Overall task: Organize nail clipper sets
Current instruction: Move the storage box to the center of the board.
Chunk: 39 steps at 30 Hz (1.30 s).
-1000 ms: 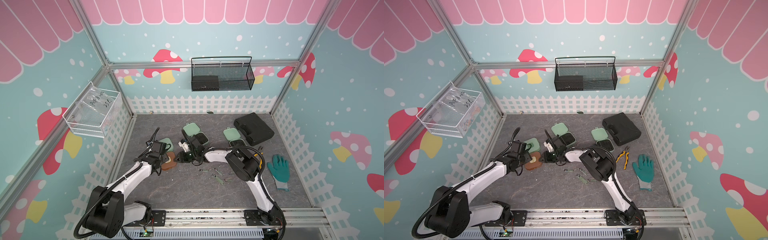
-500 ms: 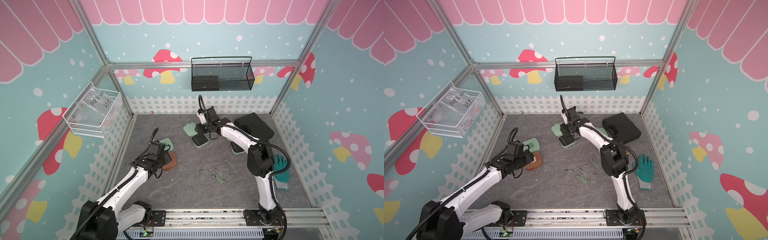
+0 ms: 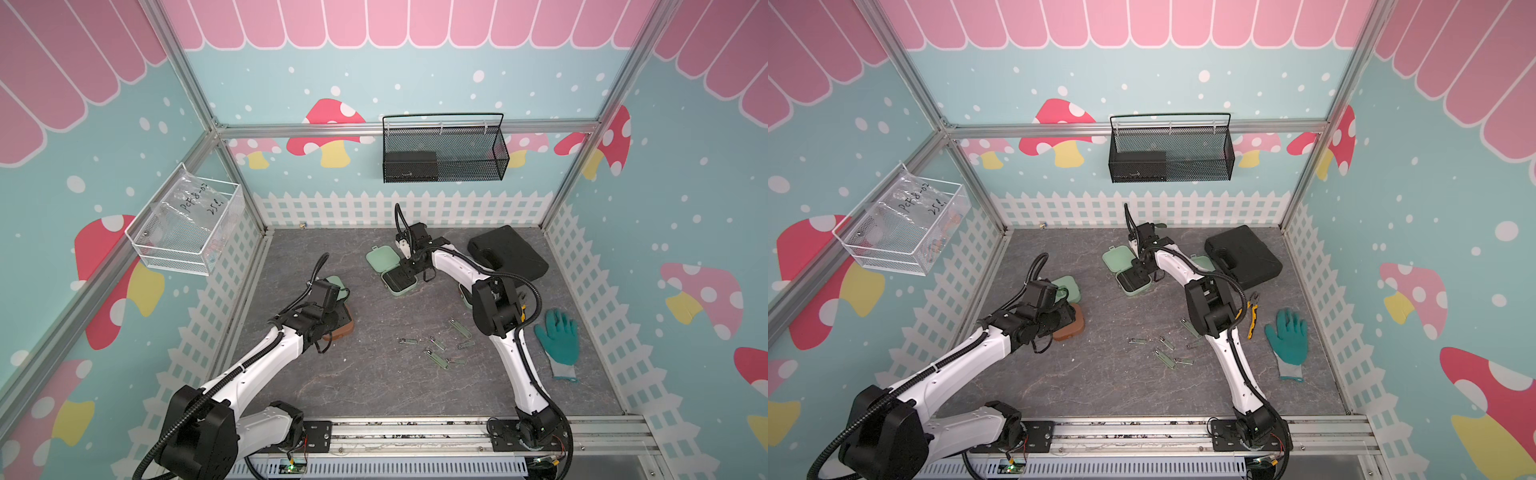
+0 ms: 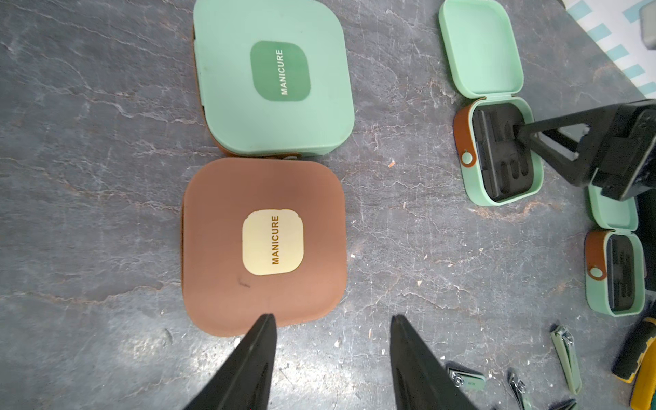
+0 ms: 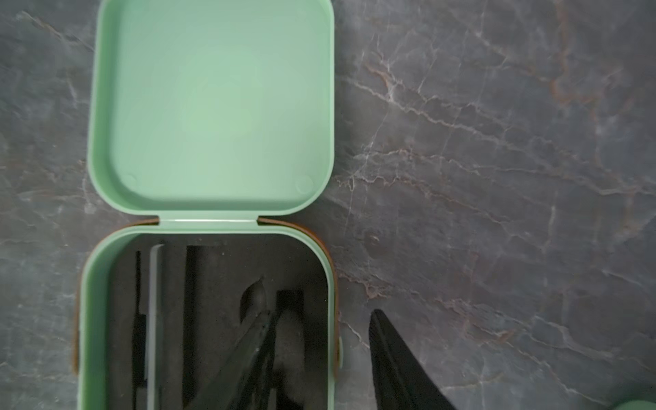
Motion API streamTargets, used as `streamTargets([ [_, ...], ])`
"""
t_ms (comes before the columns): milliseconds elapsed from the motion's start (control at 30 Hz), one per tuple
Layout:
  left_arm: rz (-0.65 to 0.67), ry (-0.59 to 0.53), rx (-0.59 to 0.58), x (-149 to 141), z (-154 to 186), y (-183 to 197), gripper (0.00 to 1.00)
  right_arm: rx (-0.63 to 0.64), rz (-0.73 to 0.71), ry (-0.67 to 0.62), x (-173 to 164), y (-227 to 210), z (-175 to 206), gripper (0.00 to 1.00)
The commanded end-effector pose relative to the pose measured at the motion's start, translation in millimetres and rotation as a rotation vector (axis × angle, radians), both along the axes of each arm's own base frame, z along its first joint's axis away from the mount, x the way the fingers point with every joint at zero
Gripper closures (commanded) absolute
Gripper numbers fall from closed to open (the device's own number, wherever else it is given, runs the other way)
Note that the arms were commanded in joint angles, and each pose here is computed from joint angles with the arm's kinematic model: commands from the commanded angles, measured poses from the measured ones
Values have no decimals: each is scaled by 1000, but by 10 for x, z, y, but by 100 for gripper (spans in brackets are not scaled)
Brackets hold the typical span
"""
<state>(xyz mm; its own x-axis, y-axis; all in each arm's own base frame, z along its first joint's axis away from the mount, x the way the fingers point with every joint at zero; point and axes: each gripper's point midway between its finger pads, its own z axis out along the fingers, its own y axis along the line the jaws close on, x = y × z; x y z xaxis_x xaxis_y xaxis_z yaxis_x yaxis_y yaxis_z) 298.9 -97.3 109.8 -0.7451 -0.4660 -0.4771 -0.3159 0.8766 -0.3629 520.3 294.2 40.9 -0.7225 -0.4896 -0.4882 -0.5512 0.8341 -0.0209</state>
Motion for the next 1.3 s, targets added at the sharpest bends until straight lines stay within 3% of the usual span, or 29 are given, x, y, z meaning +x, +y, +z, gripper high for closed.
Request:
streamTargets([
  [0,12,-3,-9,24,56,-21,46,-21,10,33,-70,-27,-132,57],
  [433,11,-3,-20,-1,78,-31,46,-35,29,95,-534,-159,-497,76],
  [1000,-22,51,-37,-183,-81,-173,46,-4,148,121,-1957,22,-487,77],
  [1267,-33,60,-41,-221,-139,-218,46,39,121,156,-2242,158,-442,75],
])
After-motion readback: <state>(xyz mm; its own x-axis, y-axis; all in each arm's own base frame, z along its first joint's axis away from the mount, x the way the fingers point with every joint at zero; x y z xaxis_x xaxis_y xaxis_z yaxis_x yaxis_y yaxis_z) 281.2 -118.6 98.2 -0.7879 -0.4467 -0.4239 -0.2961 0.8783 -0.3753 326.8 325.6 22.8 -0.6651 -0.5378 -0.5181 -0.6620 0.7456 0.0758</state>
